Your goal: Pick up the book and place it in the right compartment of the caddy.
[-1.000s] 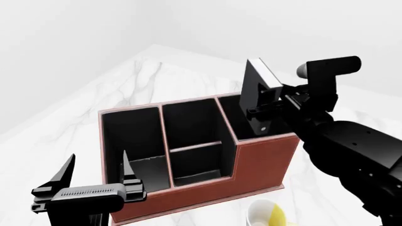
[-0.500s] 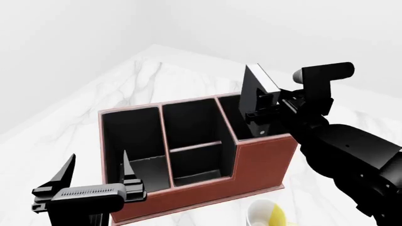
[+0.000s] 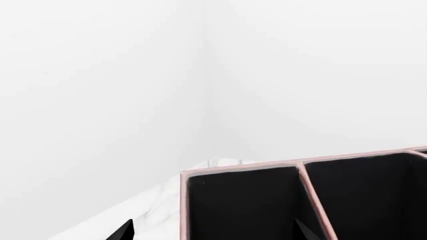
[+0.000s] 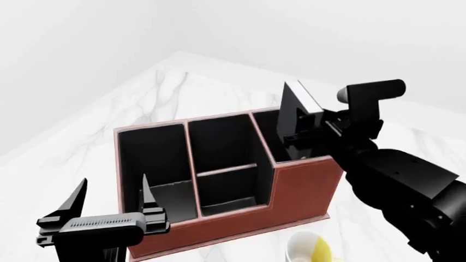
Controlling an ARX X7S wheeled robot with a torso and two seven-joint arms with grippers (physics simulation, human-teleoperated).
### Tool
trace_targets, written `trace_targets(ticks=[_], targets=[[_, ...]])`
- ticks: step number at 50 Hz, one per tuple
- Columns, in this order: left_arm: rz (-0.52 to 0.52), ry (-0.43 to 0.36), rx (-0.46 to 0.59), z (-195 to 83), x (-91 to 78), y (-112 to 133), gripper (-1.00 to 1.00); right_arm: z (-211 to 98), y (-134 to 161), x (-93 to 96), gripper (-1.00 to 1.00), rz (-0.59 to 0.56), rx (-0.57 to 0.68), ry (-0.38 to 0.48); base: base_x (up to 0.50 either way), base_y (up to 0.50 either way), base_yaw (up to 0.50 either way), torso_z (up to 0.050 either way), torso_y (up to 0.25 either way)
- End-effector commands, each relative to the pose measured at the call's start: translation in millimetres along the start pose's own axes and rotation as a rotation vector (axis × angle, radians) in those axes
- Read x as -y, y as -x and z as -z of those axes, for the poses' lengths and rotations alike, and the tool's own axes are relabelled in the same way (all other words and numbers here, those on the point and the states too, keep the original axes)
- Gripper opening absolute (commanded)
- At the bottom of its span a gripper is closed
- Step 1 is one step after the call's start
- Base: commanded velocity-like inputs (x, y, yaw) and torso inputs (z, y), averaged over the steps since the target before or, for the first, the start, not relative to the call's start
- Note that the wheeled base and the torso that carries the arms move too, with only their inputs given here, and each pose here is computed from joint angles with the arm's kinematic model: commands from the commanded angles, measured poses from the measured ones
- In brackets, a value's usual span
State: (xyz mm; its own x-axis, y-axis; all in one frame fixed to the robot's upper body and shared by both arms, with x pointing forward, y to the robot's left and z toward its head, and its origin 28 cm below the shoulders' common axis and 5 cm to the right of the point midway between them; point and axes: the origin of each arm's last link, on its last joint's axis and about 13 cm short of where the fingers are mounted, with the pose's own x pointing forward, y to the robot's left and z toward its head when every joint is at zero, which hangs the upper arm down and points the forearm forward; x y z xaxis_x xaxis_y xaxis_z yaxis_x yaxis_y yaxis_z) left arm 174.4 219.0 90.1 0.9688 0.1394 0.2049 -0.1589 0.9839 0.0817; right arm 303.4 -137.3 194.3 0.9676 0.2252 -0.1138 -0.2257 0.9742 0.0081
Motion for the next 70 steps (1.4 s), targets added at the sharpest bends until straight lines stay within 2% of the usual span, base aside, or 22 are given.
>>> trace_targets(ticks=[1,70], targets=[[-0.001,0.001,0.0,-0.3,-0.2,0.1,1.0,-1.9,-1.0,3.5,-1.0,0.019,0.031,0.017,0.0,0.0,0.0,0.0,0.0],[-0.004,0.001,0.007,-0.4,-0.4,-0.6,1.0,21.1,-10.9,5.2,-1.0,0.016,-0.007,0.022,0.0,0.0,0.0,0.0,0.002]])
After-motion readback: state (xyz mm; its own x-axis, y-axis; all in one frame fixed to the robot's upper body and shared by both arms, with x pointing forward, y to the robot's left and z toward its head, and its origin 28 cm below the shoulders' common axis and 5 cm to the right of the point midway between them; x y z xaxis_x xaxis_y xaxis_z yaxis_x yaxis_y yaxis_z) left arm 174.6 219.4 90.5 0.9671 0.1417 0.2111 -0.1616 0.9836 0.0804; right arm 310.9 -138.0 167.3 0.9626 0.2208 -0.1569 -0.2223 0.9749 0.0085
